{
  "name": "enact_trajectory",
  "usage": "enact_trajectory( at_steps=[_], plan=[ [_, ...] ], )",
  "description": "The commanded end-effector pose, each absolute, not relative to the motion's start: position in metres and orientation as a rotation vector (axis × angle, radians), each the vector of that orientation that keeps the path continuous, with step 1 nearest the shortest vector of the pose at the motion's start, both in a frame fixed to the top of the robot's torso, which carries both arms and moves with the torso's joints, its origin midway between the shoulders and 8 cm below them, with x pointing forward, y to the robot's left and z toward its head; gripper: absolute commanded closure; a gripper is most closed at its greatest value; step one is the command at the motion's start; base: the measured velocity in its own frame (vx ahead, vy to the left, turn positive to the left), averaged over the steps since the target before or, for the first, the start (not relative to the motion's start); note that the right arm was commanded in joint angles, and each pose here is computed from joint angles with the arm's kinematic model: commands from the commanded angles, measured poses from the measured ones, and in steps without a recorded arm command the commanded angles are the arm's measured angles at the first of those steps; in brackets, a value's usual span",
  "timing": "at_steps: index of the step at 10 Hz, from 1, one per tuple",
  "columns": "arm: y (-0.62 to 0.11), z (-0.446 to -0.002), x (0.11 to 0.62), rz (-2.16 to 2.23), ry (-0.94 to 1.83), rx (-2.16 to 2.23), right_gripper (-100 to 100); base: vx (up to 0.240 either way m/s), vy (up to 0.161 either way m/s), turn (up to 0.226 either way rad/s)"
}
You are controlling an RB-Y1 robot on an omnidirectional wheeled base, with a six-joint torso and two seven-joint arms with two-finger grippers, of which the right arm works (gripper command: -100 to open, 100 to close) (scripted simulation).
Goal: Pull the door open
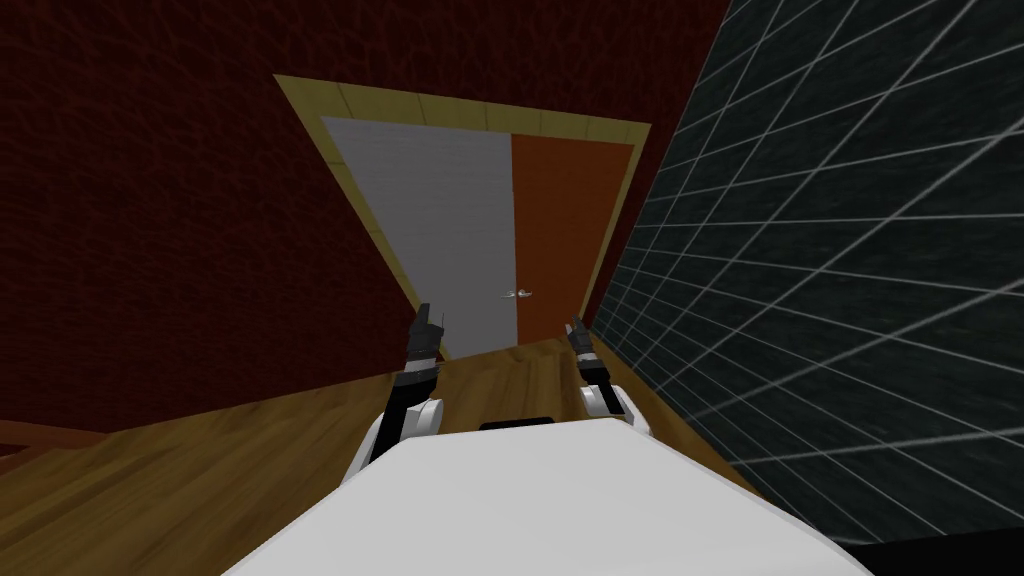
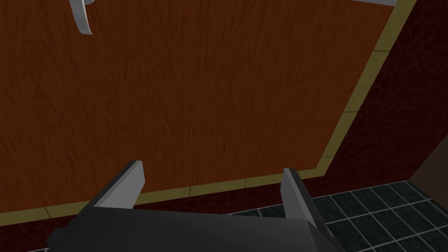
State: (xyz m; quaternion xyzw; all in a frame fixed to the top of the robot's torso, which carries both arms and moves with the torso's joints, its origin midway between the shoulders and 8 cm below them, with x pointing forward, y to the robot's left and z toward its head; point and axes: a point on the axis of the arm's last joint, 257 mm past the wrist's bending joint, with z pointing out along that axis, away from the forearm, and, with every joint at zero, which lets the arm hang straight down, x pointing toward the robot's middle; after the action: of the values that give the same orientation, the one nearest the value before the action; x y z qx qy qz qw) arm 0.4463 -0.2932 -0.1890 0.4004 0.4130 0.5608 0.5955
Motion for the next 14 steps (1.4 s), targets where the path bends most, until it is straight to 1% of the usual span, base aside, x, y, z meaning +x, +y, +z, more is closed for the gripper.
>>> enact_trajectory(
  at_steps=[1,2,8,14],
  plan=[
    [-0.299,-0.202,0.448,1.291,0.973,0.943,-100,0.114,0.006,0.085],
    [-0.299,-0.203,0.448,1.290,0.975,0.945,-100,0.075,0.002,0.022],
    [-0.319,-0.248,0.455,1.248,1.020,1.001,-100,0.090,0.014,0.085],
    [-0.334,-0.283,0.457,1.215,1.050,1.050,-100,0.089,0.005,0.071]
  ],
)
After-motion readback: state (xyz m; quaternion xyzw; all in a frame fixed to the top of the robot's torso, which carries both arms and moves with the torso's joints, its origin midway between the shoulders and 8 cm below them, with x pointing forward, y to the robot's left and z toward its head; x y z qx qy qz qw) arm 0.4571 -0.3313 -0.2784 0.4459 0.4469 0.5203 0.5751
